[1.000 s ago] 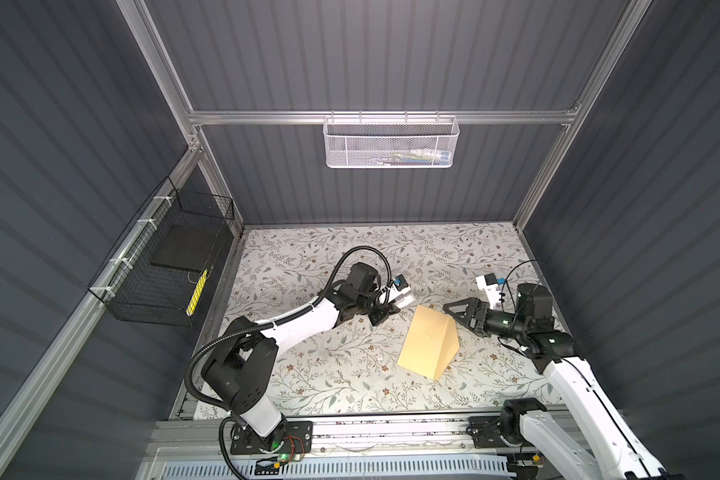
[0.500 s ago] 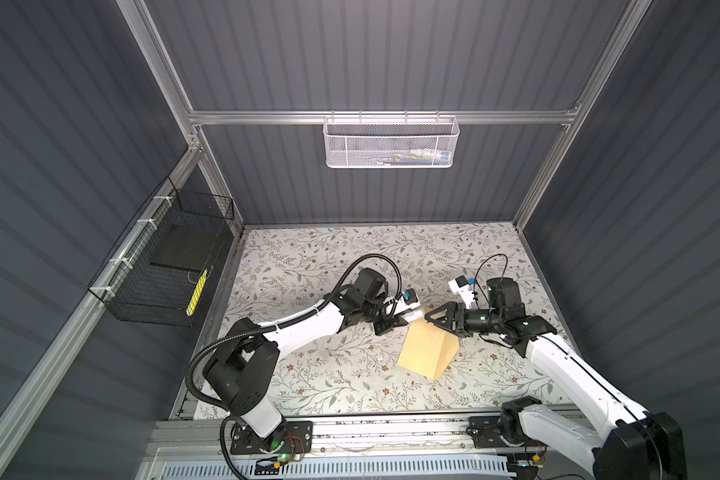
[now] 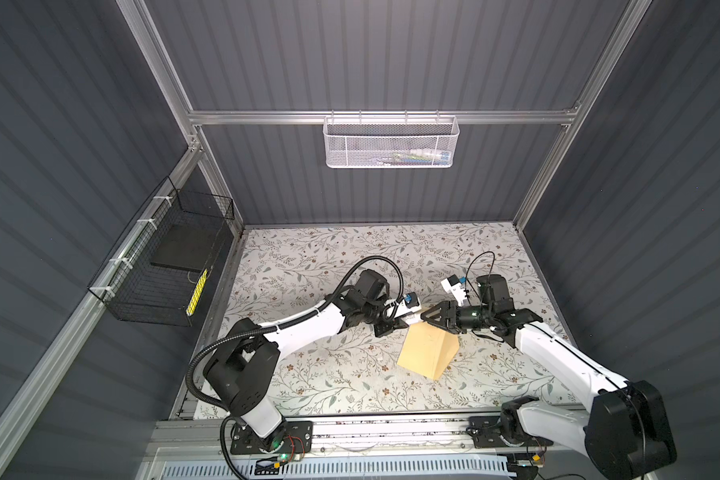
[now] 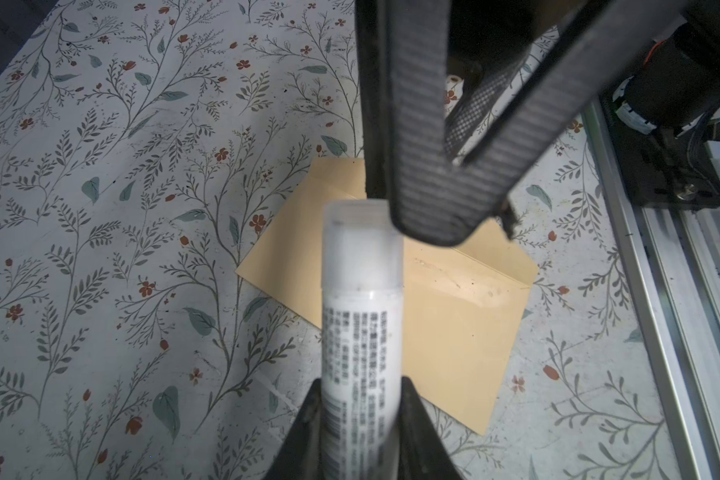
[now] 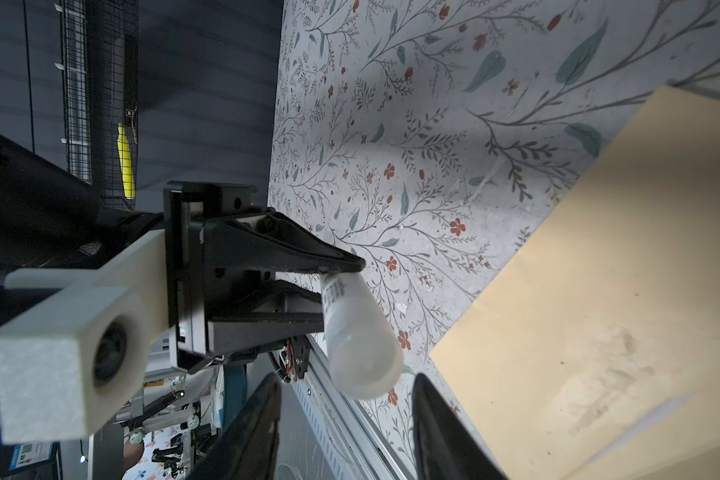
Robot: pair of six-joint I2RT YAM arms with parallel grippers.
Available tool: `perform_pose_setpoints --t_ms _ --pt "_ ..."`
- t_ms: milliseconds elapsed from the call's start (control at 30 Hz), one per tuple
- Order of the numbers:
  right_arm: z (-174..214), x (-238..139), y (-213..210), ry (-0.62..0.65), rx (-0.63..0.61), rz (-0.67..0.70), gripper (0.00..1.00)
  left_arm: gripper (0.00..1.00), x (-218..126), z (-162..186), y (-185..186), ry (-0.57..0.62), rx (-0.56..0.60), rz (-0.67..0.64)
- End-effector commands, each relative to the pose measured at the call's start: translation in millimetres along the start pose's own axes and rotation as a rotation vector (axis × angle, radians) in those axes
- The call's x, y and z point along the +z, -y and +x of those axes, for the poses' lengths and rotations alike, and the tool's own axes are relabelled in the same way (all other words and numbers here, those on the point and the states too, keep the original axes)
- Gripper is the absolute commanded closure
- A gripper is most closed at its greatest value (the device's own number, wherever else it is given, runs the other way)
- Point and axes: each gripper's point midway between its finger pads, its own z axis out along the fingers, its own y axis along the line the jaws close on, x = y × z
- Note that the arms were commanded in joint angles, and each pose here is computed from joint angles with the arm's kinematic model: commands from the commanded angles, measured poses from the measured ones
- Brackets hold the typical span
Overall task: Place the letter into the envelope and seal it
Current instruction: 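Grasp the glue stick cap with the right gripper beside the left gripper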
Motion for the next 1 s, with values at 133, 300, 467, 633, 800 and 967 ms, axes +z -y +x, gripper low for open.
perform_pose_setpoints --t_ms 133,300,467,633,800,967 --pt "-5 6 -2 0.006 -0.020 -0.022 0.53 0.96 -5 -10 9 0.031 0.032 0.030" --pt "-5 11 0 -0.004 -0.009 -0.030 0.58 0.96 -4 -9 9 0.028 0.027 0.032" --pt "-3 13 2 -0.008 -0.004 -0.028 0.64 0.97 -3 -9 9 0.027 0.024 0.036" --pt "-2 13 3 -0.013 0.004 -0.029 0.72 0.98 -1 -6 7 0.019 0.022 0.027" --pt "-1 14 6 -0.016 0.014 -0.022 0.80 0.99 2 -4 7 0.015 0.010 0.030" --pt "-2 13 6 -0.014 0.009 -0.008 0.84 1.00 2 -4 7 0.020 0.004 0.028"
